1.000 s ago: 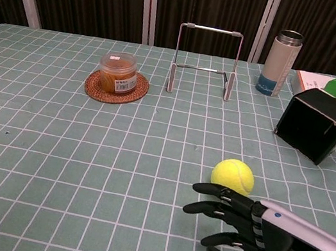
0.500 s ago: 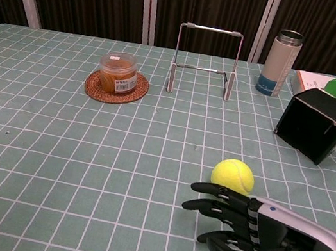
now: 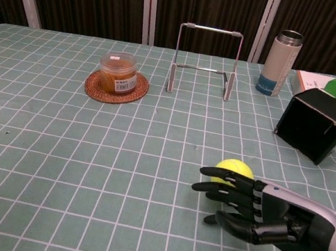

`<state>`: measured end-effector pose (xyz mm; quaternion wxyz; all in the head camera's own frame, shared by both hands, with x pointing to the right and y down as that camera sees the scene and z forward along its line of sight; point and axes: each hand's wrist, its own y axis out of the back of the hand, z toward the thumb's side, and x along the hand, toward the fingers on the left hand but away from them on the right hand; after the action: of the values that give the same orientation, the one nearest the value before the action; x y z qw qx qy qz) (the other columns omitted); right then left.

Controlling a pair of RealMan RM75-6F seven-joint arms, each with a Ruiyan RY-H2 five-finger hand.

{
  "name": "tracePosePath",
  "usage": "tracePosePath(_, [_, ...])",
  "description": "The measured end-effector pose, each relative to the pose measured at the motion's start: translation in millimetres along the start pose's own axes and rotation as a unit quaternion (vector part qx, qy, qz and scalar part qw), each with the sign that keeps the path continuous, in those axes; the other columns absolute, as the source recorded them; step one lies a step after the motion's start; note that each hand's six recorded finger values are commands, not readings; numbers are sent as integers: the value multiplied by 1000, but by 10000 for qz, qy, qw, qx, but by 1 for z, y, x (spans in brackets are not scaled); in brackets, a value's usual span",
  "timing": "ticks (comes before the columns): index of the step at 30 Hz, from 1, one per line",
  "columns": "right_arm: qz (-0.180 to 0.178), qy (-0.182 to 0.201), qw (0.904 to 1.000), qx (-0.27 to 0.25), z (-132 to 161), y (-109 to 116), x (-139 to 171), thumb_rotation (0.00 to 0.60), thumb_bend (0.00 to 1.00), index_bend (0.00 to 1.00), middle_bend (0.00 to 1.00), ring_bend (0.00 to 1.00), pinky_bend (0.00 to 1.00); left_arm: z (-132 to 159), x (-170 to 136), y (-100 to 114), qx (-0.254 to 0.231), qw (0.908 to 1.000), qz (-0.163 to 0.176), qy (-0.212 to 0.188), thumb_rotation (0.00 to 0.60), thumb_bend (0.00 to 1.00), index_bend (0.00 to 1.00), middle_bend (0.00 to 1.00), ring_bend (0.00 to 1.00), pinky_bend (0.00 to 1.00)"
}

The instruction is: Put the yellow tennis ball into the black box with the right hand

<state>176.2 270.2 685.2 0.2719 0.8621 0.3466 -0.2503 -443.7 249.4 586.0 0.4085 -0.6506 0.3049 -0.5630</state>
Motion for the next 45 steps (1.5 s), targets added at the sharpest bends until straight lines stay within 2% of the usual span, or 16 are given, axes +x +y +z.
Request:
tracePosePath(4, [-52,4,10000,-5,-1,9,-4,600,515,25,125,0,151,0,2,-1,8,10000,23,23,600,143,0,0,32,24])
tracePosePath(16, [-133,85,9994,-295,6,28,-11,600,515,0,98,0,151,-4,8,-4,29,9999,-53,132,600,144,0,0,32,24])
tracePosePath(36, [83,141,9962,-850,15,21,-25,600,515,0,92,0,151,-6,14,-7,34,9997,-156,195,600,145,0,0,32,25])
tracePosePath(45, [-55,224,9952,-952,19,33,-39,600,515,0,92,0,151,-8,17,-9,43,9995,-193,243,600,145,0,0,32,24])
